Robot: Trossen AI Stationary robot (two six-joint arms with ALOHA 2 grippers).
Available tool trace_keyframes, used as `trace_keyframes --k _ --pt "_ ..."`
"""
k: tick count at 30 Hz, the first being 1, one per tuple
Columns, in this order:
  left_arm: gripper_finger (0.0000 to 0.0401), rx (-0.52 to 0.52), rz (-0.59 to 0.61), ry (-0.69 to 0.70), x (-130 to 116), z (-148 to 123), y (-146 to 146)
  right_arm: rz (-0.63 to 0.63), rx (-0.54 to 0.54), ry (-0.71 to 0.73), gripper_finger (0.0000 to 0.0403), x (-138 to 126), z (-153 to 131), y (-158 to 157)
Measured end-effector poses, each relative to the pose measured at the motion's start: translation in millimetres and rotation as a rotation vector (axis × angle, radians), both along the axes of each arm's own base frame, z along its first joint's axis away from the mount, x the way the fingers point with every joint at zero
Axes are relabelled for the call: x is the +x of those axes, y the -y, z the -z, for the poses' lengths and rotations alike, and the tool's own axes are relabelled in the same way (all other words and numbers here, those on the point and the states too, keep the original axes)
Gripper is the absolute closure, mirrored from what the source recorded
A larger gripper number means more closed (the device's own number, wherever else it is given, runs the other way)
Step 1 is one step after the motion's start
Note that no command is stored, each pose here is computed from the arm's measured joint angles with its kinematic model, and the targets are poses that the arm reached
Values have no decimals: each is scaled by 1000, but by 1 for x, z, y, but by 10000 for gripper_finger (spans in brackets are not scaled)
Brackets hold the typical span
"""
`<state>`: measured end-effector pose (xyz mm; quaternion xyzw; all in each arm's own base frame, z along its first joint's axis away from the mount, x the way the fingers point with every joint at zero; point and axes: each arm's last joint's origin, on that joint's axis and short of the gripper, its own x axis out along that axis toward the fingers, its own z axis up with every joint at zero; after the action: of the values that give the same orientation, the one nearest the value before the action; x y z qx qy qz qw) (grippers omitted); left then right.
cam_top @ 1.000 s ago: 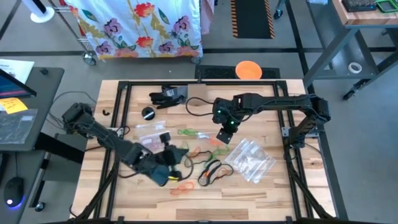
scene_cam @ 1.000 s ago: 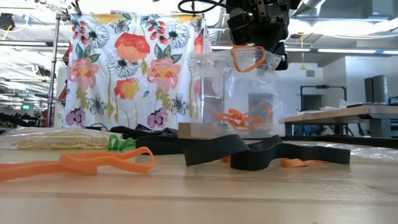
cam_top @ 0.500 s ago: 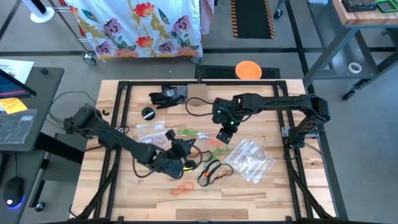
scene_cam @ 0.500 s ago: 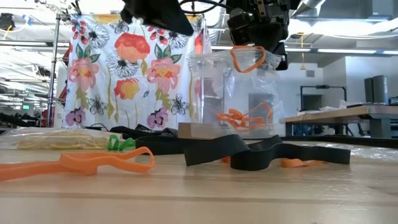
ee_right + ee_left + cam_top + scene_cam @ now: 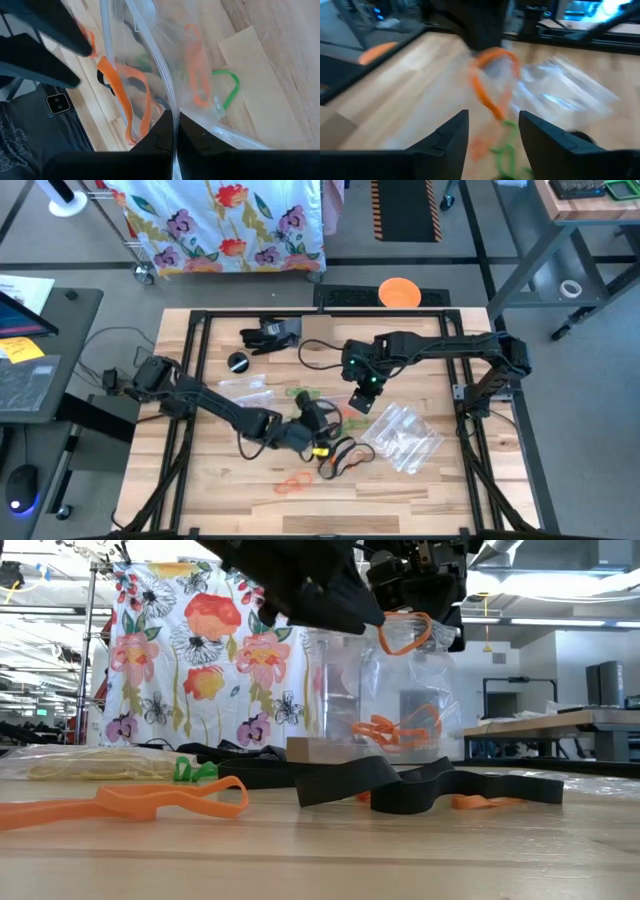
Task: Sort rubber bands
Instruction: Put the orange rubber band into the transparent zip bag
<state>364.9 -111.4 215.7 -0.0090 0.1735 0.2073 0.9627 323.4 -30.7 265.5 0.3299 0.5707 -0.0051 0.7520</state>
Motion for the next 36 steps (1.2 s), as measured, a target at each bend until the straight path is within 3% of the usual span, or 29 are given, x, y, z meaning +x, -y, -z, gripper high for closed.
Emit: trace_keyframes --k 4,10,15,18,22,23,36 --pt "228 15 -44 2 5 -1 -16 -5 0 -6 397 0 0 -2" --pt "227 -30 28 9 11 -3 -31 -7 1 -10 397 -1 0 -2" --pt "230 -30 9 11 13 -3 -37 -7 0 -9 397 0 0 -2" --pt "263 -37 3 10 13 -2 -38 -7 -1 -9 397 0 0 -2" --pt "373 30 24 -8 11 -6 -36 -7 0 -9 397 0 0 -2" --pt "385 47 20 -3 10 -8 -34 -7 -1 -9 397 0 0 -2" --pt "400 223 -9 75 -18 -61 -17 -6 -3 10 397 1 0 -2"
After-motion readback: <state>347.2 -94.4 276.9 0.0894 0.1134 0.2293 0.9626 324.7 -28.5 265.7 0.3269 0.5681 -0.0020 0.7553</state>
